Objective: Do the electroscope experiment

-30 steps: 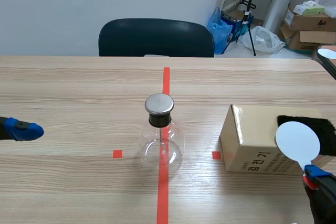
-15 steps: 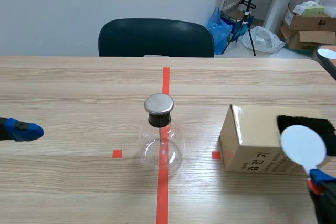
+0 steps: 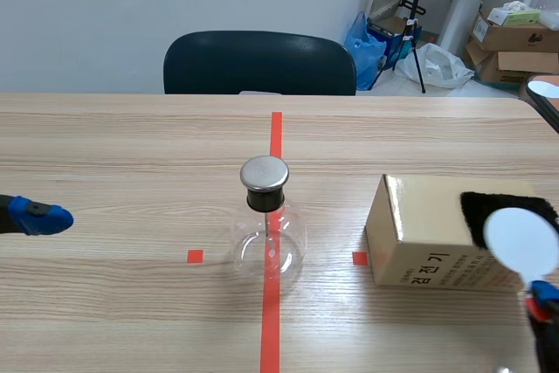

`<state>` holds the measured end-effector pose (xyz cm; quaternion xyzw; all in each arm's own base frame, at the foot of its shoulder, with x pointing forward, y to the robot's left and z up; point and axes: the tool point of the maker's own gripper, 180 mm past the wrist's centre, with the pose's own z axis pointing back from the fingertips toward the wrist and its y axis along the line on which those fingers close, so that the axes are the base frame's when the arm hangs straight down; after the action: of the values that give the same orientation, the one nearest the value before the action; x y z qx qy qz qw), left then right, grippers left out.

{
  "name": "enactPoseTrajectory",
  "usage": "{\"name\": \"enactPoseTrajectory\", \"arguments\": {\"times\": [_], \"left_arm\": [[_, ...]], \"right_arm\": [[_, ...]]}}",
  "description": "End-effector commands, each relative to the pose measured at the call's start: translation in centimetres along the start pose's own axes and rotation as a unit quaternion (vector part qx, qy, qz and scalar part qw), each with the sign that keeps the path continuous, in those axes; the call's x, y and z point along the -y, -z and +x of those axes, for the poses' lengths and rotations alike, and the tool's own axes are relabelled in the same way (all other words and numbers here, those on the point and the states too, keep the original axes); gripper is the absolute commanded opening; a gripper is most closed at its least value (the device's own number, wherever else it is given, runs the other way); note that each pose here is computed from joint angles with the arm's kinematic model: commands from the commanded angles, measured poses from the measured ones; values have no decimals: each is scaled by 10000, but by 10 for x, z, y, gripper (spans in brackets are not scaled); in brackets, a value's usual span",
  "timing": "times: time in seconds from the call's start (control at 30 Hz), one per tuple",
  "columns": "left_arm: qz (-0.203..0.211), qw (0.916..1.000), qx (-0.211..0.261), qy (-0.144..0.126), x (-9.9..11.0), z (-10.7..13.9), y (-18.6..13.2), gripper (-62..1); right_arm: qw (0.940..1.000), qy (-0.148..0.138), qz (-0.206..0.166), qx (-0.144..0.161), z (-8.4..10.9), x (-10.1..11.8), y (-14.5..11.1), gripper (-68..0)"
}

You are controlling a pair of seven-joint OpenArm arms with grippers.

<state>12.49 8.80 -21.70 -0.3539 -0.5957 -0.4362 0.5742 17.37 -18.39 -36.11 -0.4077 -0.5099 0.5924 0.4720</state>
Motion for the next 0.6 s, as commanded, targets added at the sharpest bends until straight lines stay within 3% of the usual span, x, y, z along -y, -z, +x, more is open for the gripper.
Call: {"name": "enactPoseTrajectory", "arguments": {"times": [0.0,0.07,0.1,0.2,0.23,0.27,0.33,0.37,0.43,0.47,0.5,0.57], "left_arm": [[52,9999,163,-6,-2,7,1,14],[51,9999,161,-5,-2,7,1,14],[51,9999,161,-5,-2,7,1,14],[51,9999,161,-5,-2,7,1,14],[51,9999,161,-5,-2,7,1,14],[51,9999,161,-5,-2,7,1,14],[51,9999,161,-5,-2,7,1,14],[51,9999,161,-5,-2,7,1,14],[51,9999,161,-5,-2,7,1,14],[51,9999,161,-5,-2,7,1,14],[52,9999,163,-6,-2,7,1,14],[52,9999,163,-6,-2,7,1,14]], "right_arm": [[9986,-120,-346,-389,-12,16,5,-665],[9919,-48,-345,-1221,-40,16,-2,-665],[9915,-73,-307,-1259,-41,14,-2,-665],[9995,-115,-265,-151,-2,13,6,-665],[9993,-73,-295,-201,-3,14,5,-665],[9981,-24,-295,-547,-15,14,2,-665],[9898,22,-233,-1403,-44,11,-7,-665],[9902,21,-152,-1387,-43,8,-7,-665],[9982,-17,-123,-585,-16,7,1,-665],[9994,-24,-150,-296,-6,9,3,-665],[9994,-24,-192,-293,-6,11,4,-665],[9946,28,-241,-1007,-30,13,-2,-665]]}}
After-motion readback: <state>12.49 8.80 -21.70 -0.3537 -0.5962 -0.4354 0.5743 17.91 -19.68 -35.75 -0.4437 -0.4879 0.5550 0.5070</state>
